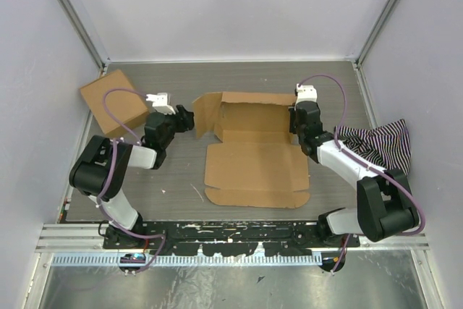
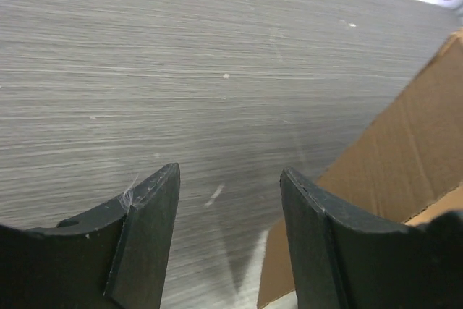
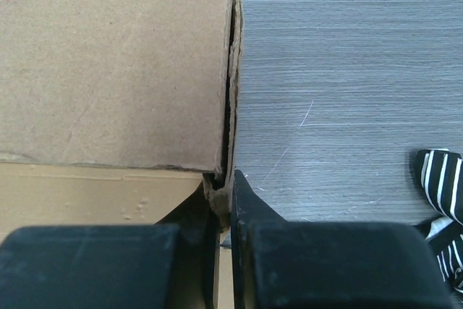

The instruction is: Fold the paper box

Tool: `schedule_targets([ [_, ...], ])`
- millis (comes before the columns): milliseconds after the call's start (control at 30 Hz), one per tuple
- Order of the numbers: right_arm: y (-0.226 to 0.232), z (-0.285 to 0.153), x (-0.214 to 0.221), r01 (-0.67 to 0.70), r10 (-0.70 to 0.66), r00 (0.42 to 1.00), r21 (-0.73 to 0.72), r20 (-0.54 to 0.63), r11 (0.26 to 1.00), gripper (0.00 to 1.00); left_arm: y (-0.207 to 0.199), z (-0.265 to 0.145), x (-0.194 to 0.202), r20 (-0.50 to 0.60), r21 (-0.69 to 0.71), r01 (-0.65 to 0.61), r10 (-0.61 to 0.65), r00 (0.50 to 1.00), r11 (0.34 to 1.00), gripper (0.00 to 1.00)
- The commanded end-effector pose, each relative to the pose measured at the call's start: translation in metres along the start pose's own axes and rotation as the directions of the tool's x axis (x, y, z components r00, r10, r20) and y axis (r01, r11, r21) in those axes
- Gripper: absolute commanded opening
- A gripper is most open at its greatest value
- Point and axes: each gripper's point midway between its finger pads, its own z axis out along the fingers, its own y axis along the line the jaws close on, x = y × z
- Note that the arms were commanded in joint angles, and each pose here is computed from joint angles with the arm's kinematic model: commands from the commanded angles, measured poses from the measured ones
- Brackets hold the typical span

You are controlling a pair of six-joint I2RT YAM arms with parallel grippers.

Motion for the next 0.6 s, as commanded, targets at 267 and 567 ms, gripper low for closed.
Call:
schedule_targets([
  [267, 0.006, 0.002, -0.006, 0.004, -0.004, 1.000, -0.035, -0.009, 0.999, 0.01, -0.078, -0.029, -0.017, 0.005, 0.357, 0.114, -0.124, 0.992, 0.927, 0.62],
  [567, 0.009, 0.000, -0.008, 0.000, -0.001, 1.000, -0.050, -0.011, 0.999, 0.01, -0.111, -0.041, 0.003, -0.054, 0.427, 0.103, -0.088, 0.995, 0.898, 0.60],
])
